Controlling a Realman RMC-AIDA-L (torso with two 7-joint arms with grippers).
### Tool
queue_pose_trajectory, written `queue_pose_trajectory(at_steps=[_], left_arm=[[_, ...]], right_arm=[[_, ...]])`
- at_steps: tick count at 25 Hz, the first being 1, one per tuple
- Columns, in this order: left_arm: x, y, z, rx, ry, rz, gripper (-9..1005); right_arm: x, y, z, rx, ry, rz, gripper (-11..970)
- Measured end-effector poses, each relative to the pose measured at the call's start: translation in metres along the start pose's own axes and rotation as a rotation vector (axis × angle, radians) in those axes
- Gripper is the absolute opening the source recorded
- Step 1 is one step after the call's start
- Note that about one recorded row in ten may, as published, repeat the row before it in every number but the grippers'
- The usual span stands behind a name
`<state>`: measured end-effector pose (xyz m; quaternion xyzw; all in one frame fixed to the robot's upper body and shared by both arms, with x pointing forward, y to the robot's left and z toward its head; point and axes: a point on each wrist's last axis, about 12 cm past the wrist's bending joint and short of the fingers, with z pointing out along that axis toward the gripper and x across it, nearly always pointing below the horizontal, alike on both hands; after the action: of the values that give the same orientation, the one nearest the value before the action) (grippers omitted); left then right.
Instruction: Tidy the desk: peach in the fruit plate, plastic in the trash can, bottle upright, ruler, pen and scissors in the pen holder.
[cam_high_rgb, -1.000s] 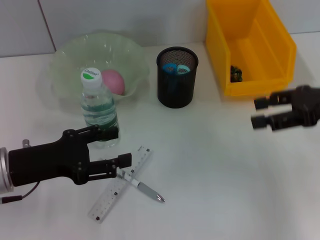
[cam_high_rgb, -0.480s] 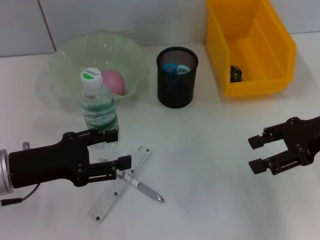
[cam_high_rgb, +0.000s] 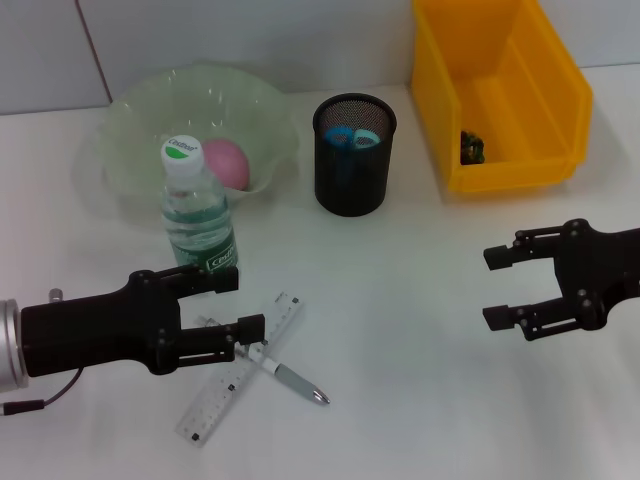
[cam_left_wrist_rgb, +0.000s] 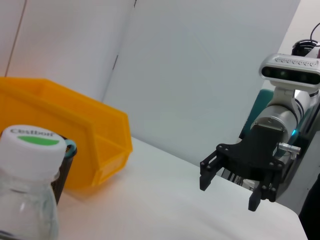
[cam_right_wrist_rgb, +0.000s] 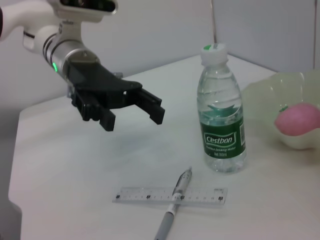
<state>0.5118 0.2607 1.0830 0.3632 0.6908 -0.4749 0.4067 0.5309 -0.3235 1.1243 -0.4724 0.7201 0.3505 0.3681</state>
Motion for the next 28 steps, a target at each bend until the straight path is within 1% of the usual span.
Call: queue_pose_trajectory(at_steps=[6,10,11,12,15,19,20,21,22,25,26,27,28], left_arm=[[-0.005,0.0,0.005,0.007,0.031,0.001,800],[-0.018,-0.002,0.011,0.025,0.08,-0.003,800],[-0.027,-0.003,0.015,0.033,0.111,-0.007,800],[-0.027,-0.003,0.015,0.033,0.111,-0.007,800],[-0.045,-0.007,0.02,0.029,0.175,-0.009,800],[-0.071,-0.014,0.026,-0.012,0.31,-0.006,800],[-0.079,-0.018,0.031,-0.023,0.354,0.001,800],[-0.092,-0.026,0.037,-0.053,0.422,0.024,800],[-0.092,-0.026,0.037,-0.053,0.422,0.024,800],[-0.11,-0.033,0.049,-0.121,0.507,0.044,800],[-0.118,-0.035,0.057,-0.16,0.552,0.029,800],[-0.118,-0.035,0.057,-0.16,0.552,0.029,800],[-0.122,-0.036,0.063,-0.179,0.579,0.014,800]], right_arm=[[0.005,0.002,-0.002,0.005,0.0,-0.009,773],[0.007,0.003,-0.002,0.01,0.001,-0.007,773],[0.008,0.002,-0.003,0.016,0.004,-0.005,773],[0.008,0.002,-0.003,0.016,0.004,-0.005,773],[0.009,0.002,-0.004,0.022,0.005,-0.003,773],[0.009,0.001,-0.004,0.031,0.009,-0.004,773],[0.009,0.001,-0.005,0.032,0.009,-0.002,773],[0.009,0.0,-0.005,0.034,0.01,0.001,773],[0.009,0.0,-0.005,0.034,0.01,0.001,773],[0.008,0.0,-0.006,0.036,0.012,0.003,773],[0.008,0.0,-0.006,0.038,0.012,0.003,773],[0.008,-0.001,-0.006,0.039,0.013,0.004,773],[0.008,-0.001,-0.006,0.04,0.013,0.005,773]])
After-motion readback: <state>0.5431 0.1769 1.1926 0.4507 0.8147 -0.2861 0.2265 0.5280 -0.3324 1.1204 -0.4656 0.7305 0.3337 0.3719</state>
